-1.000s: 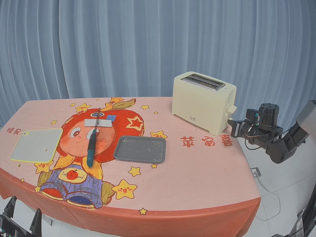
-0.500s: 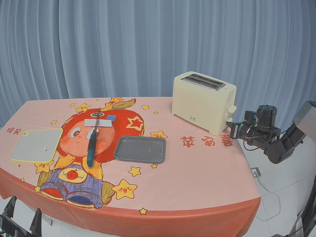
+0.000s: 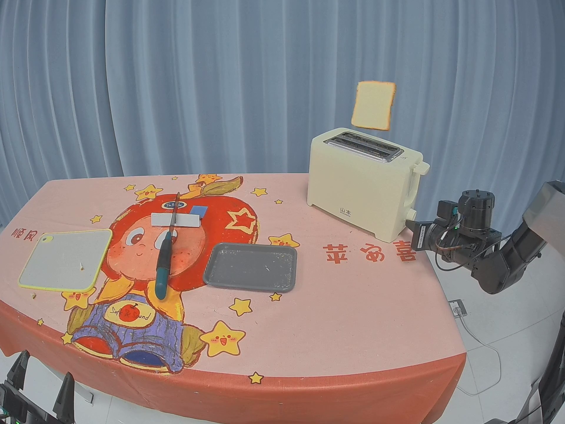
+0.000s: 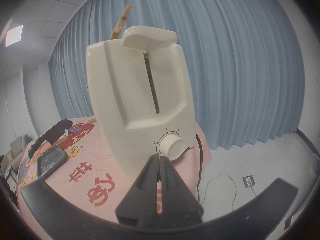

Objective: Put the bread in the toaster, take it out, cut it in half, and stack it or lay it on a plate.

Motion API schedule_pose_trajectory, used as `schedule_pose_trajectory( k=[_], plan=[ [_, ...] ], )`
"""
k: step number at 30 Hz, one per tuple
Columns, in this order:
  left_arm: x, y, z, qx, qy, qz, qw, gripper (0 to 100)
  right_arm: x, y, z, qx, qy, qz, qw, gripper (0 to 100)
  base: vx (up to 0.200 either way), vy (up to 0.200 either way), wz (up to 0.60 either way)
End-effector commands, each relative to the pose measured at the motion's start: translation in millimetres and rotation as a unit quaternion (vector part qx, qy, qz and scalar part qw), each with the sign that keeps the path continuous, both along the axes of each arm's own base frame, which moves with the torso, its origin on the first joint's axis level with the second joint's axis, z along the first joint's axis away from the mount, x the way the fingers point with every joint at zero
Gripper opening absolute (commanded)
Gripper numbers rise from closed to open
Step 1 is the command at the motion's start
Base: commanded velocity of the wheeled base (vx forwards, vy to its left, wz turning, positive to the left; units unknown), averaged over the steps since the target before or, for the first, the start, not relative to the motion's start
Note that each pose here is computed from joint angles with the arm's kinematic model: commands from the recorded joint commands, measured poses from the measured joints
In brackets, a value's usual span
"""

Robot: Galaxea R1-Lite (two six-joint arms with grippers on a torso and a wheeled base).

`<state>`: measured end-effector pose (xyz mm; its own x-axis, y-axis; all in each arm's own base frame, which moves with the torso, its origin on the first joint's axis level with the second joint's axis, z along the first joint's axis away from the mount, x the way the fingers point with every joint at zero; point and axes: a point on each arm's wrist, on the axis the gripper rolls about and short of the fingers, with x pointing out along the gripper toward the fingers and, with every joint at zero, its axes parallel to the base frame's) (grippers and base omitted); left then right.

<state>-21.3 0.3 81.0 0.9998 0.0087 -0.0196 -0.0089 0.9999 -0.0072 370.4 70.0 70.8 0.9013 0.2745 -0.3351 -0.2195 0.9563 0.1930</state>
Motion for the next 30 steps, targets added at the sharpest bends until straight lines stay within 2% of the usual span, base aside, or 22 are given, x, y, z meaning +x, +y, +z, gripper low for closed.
schedule_pose_trajectory(
  k=[1,19,24,30],
  plan=[
    [1.2,0.0,-4.9,0.0,0.009,0.0,1.0,100,-0.5,0.3,-0.4,0.0,0.001,0.001,1.0,0,0.0,0.0,0.0],
    [1.2,0.0,-4.9,0.0,0.009,0.0,1.0,100,-5.4,3.4,5.9,-0.002,-0.006,0.007,1.0,0,0.0,0.0,0.0],
    [1.2,0.0,-4.9,0.0,0.009,0.0,1.0,100,-9.8,3.1,16.4,-0.004,-0.019,-0.004,0.9998,0,0.0,0.0,0.0],
    [1.2,0.0,-4.9,0.0,0.009,0.0,1.0,100,-31.2,8.9,48.4,0.0,-0.055,0.004,0.9985,0,0.0,0.0,0.0]
  ],
)
